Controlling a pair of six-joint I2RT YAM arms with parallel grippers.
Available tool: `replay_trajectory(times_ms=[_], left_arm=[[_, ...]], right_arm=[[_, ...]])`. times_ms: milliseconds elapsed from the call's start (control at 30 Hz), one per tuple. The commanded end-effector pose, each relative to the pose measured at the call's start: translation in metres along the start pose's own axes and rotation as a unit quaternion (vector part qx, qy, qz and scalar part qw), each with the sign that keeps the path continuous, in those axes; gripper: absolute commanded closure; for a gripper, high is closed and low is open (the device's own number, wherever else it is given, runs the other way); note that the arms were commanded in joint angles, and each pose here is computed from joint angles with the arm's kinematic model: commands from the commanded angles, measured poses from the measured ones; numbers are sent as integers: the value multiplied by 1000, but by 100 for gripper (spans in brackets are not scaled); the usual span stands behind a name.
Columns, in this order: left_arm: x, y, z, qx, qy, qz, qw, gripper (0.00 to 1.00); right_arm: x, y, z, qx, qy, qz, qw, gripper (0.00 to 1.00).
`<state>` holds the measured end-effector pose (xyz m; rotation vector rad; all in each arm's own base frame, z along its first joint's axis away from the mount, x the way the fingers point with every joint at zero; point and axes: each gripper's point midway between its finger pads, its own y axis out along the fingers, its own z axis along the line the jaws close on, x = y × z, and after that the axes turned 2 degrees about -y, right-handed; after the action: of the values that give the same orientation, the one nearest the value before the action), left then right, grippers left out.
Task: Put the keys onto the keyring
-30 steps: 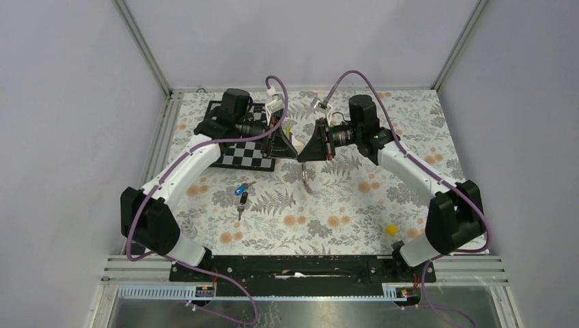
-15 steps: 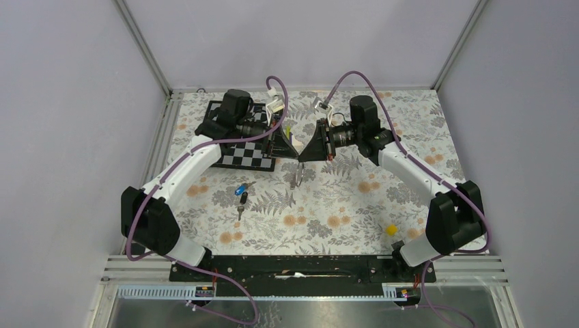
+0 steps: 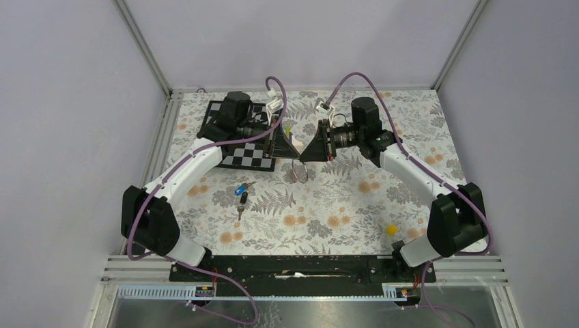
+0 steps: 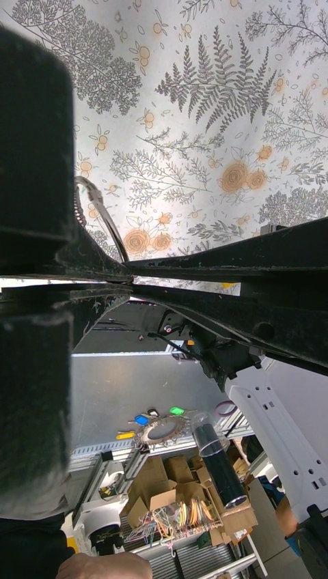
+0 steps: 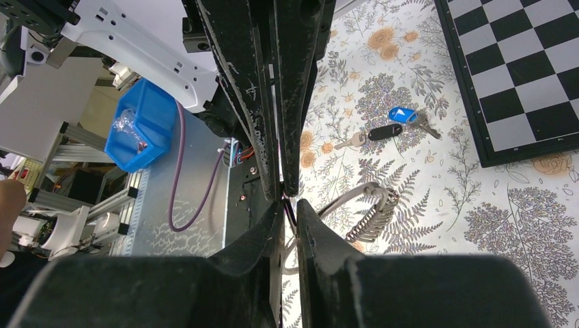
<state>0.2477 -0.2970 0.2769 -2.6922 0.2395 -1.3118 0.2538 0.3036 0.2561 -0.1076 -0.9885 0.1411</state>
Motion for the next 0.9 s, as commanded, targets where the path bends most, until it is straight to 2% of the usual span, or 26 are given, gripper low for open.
replay_trajectory(times_ms=[0, 133, 333, 867], left_arm=[[10, -2, -23, -28, 35, -11, 999, 100], [8, -2, -21, -27, 33, -10, 999, 100], [6, -2, -14, -14, 37, -8, 999, 100], [17, 4, 10, 32, 30, -14, 999, 100]], right_arm=[[14, -5, 5, -8, -40, -18, 999, 83], [12, -5, 6, -7, -41, -18, 999, 83], [11, -6, 11, 4, -47, -16, 999, 100], [4, -6, 12, 7, -43, -25, 999, 100]])
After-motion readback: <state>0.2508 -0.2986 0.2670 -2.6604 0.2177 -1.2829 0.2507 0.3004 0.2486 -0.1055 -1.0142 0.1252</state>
